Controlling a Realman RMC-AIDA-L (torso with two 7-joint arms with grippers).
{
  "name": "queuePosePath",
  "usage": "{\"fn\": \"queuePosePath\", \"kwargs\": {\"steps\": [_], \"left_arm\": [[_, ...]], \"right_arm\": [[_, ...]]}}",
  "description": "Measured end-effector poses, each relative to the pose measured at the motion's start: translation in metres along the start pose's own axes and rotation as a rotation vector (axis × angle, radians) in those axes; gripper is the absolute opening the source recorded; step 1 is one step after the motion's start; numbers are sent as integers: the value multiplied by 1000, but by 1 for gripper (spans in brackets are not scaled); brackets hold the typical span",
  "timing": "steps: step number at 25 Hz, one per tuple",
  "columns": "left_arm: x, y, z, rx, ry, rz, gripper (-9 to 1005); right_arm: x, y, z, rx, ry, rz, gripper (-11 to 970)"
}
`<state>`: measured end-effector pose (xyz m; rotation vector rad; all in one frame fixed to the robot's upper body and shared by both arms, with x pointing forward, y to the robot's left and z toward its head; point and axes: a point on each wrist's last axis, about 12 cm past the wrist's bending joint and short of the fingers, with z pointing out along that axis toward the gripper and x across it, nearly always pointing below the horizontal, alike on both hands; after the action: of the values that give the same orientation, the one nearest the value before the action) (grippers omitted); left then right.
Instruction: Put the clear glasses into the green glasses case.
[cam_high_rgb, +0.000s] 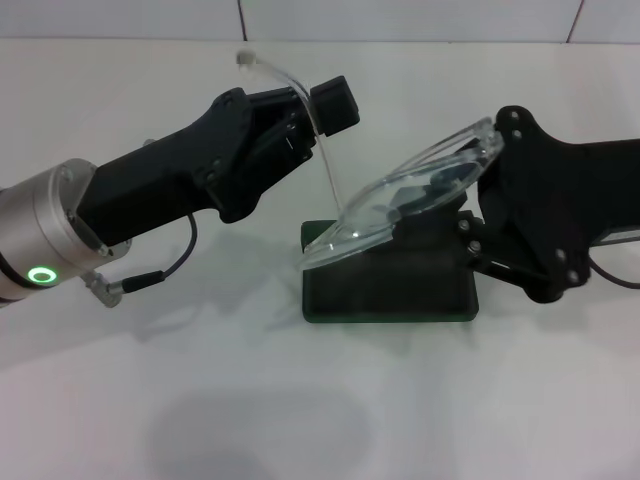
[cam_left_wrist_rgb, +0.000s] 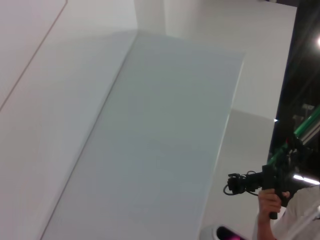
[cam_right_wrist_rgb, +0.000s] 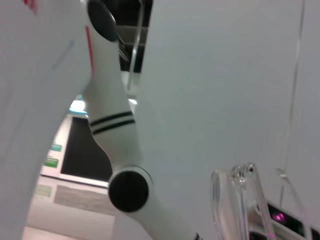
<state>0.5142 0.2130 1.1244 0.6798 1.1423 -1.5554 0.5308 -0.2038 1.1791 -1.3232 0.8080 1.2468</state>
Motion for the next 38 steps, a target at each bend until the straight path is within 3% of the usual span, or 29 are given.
{"fn": "queuePosePath", "kwargs": {"steps": [16,38], "left_arm": [[-1,1,0,-9,-5,14,68],[0,3,22,77,34,5,68]], "right_arm": [[-1,1,0,-7,-17,1,51],[5,-9,8,21,35,2,51]]}}
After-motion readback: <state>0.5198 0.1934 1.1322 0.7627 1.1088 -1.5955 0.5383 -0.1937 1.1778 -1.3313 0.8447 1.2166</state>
